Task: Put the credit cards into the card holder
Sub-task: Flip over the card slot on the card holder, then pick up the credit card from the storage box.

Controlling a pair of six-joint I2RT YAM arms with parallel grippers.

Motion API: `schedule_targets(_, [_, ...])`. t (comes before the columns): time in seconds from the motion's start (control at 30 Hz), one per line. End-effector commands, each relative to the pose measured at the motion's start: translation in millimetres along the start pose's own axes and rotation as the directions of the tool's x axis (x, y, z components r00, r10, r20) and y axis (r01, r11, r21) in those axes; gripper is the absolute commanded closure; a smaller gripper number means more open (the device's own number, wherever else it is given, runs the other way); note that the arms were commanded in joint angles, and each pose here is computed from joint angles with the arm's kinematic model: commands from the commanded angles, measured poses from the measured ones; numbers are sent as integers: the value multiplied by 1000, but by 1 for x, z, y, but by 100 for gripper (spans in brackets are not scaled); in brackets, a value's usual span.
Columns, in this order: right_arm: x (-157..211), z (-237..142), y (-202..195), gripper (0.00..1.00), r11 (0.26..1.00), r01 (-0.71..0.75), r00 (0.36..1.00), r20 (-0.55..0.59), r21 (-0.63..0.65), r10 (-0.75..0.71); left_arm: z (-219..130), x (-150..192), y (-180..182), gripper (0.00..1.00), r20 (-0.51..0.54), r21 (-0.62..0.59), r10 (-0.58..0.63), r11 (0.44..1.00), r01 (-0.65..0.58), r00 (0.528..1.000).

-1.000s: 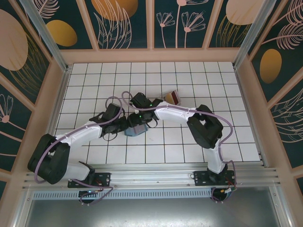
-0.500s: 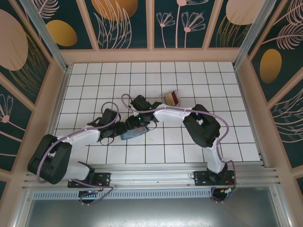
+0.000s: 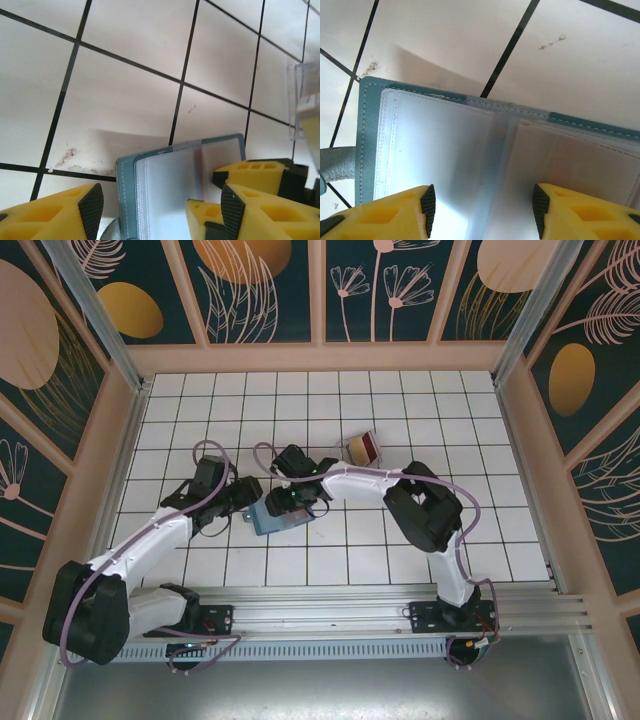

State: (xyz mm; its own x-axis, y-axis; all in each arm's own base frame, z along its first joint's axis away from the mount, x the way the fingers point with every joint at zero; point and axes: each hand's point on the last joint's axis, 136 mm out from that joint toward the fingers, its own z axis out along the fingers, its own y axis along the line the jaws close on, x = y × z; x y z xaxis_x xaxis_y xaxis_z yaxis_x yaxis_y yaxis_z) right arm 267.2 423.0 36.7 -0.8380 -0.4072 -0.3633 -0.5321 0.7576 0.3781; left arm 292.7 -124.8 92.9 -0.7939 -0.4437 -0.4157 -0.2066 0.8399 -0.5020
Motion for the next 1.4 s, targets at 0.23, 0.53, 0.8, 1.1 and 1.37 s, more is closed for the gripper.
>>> schedule_targets(0.23, [-9,-25,10,43,999,25,999,21,23,-25,15,9,-3,41,-59,69,-46,996,50,997])
schedule_targets(0.53, [-41,-70,1,43,1000,2,992,123,24,-5,17,-2,-13,44,-64,65,10,998,-6,998])
schedule_targets(0.8, [-65,-120,-48,42,994,-84,966,251,64,65,20,-20,-42,46,-68,132,75,989,-66,995])
schedule_targets(1.1, [-74,-194,-188,40,912,-342,881,415,226,228,45,-36,-96,46,-90,230,149,965,-125,985])
schedule_targets(1.37, [-55,-194,-259,37,829,-441,868,396,342,299,97,-20,-159,44,-162,300,246,935,-190,956])
